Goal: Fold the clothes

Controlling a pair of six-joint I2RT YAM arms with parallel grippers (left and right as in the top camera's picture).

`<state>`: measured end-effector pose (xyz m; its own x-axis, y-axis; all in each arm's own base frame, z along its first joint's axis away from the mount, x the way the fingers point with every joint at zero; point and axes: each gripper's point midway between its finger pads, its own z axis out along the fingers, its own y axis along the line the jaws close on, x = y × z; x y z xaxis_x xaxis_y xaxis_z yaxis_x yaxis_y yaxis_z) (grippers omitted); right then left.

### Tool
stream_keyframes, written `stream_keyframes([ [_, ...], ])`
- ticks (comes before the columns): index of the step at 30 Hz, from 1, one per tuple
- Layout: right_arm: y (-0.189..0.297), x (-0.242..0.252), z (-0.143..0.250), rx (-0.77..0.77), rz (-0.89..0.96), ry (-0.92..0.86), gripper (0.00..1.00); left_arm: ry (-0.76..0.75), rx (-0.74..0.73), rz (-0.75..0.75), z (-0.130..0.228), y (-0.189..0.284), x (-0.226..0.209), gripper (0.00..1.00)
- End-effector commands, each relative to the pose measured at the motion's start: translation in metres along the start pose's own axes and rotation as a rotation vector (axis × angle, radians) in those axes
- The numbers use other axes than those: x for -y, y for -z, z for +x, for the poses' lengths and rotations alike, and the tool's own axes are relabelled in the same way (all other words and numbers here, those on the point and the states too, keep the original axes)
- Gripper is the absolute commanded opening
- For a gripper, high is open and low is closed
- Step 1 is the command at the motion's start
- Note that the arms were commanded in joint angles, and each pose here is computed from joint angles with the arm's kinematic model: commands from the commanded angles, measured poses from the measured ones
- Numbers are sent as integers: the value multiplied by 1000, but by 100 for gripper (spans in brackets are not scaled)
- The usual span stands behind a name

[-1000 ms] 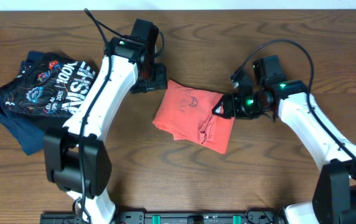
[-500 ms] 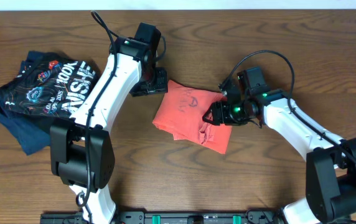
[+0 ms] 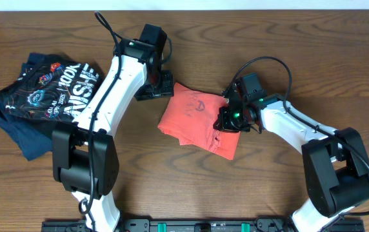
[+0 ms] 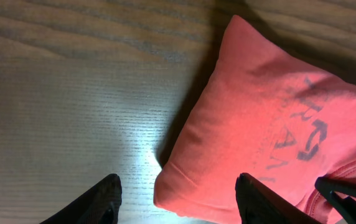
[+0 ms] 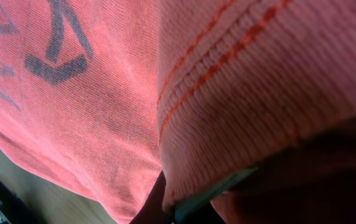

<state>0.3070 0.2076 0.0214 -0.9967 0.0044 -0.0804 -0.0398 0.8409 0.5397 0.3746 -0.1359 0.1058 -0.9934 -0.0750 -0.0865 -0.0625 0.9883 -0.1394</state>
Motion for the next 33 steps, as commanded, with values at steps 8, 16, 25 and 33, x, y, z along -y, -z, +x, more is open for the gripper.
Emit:
stream_keyframes([
  [8, 66, 5, 3, 106, 134, -38, 1, -3, -9, -12, 2, -2, -3, 61],
  [16, 64, 58, 26, 25, 394, -108, 1, -19, -13, -7, 5, -3, 4, 61],
  [25, 38, 84, 41, -89, 462, -154, 4, -109, -15, 4, 19, -7, 36, 61],
  [33, 40, 94, 44, -95, 520, -174, 4, -174, -29, 3, 26, -29, 60, 61],
])
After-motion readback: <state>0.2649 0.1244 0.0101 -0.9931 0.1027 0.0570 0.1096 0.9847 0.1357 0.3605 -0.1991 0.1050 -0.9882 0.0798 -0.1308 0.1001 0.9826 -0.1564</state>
